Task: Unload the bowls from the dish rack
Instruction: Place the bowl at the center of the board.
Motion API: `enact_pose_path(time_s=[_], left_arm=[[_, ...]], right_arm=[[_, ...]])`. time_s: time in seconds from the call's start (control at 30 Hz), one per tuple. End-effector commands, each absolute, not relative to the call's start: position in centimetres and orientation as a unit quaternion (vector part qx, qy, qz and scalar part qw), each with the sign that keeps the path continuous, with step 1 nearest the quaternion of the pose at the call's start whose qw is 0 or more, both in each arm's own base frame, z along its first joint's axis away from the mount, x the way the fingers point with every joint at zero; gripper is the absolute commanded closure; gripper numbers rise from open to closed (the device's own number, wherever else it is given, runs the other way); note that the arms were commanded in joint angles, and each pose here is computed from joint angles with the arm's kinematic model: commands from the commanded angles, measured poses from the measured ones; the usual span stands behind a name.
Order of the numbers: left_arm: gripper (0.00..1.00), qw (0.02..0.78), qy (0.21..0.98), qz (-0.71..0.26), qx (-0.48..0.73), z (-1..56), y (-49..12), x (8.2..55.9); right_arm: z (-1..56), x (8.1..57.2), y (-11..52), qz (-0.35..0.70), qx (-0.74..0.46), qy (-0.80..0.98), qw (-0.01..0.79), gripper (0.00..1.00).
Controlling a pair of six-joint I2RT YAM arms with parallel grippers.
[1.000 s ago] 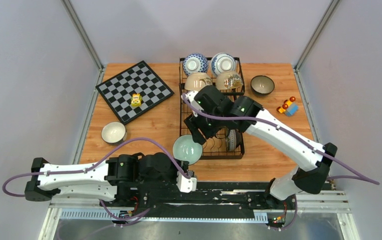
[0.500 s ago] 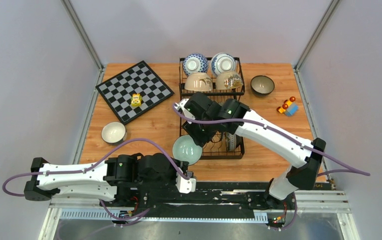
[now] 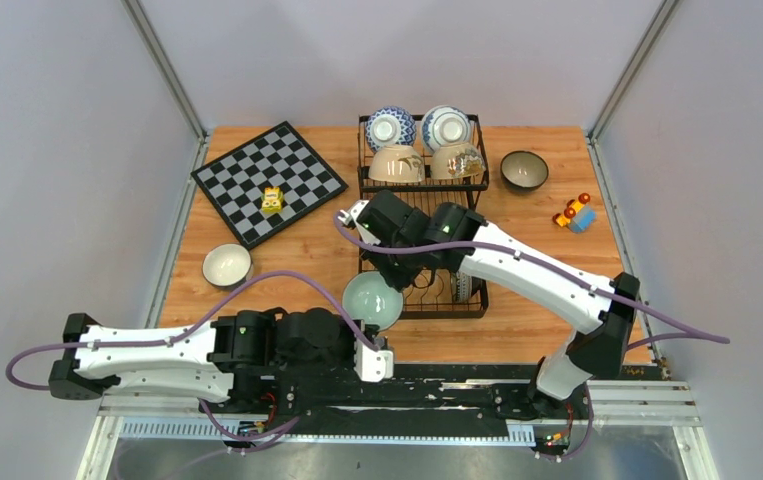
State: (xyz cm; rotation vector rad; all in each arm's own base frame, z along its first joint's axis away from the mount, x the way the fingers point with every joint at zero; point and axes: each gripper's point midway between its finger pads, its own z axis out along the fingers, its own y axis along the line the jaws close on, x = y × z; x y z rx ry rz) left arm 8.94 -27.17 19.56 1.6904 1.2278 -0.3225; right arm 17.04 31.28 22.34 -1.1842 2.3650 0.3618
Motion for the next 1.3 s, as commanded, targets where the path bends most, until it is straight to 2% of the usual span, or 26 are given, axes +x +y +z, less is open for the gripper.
enact_pose_path(time_s=[0.0,0.03,0.1,0.13,0.17,0.2,0.4,0.73,0.97,1.27], left_arm=[[0.76,0.539,0.553,-0.125,0.622,21.8,-27.1,10.8],[0.57,0.545,0.563,-0.126,0.608,22.1,-27.1,11.1],[0.29,0.564,0.591,-0.133,0.561,22.8,-26.7,11.8],[0.20,0.577,0.603,-0.139,0.533,23.3,-26.5,12.2],[0.05,0.590,0.614,-0.145,0.503,23.8,-26.3,12.6],[0.01,0.606,0.623,-0.153,0.470,24.3,-26.0,13.0],[0.00,0.644,0.657,-0.189,0.344,26.6,-24.1,14.2],[0.00,0.653,0.729,-0.111,0.172,23.3,-21.5,17.3],[0.00,0.624,0.768,-0.136,0.036,19.4,-19.8,17.3],[0.00,0.590,0.791,-0.160,0.019,17.0,-19.2,16.5]], right_arm=[[22.3,16.5,29.3,0.091,-0.436,0.866,0.228,1.00],[22.6,16.7,29.0,0.087,-0.432,0.866,0.237,1.00],[22.9,17.0,28.1,0.076,-0.421,0.867,0.253,1.00],[23.1,17.1,27.7,0.073,-0.416,0.868,0.261,1.00],[23.3,17.2,27.1,0.069,-0.409,0.869,0.269,1.00],[23.5,17.1,26.6,0.068,-0.403,0.870,0.276,1.00],[25.3,17.5,21.1,0.040,-0.333,0.879,0.338,1.00],[26.0,22.4,5.9,-0.030,-0.075,0.911,0.405,1.00],[20.9,24.3,0.9,-0.015,0.161,0.892,0.422,1.00],[14.0,24.7,-5.1,-0.043,0.379,0.825,0.418,1.00]])
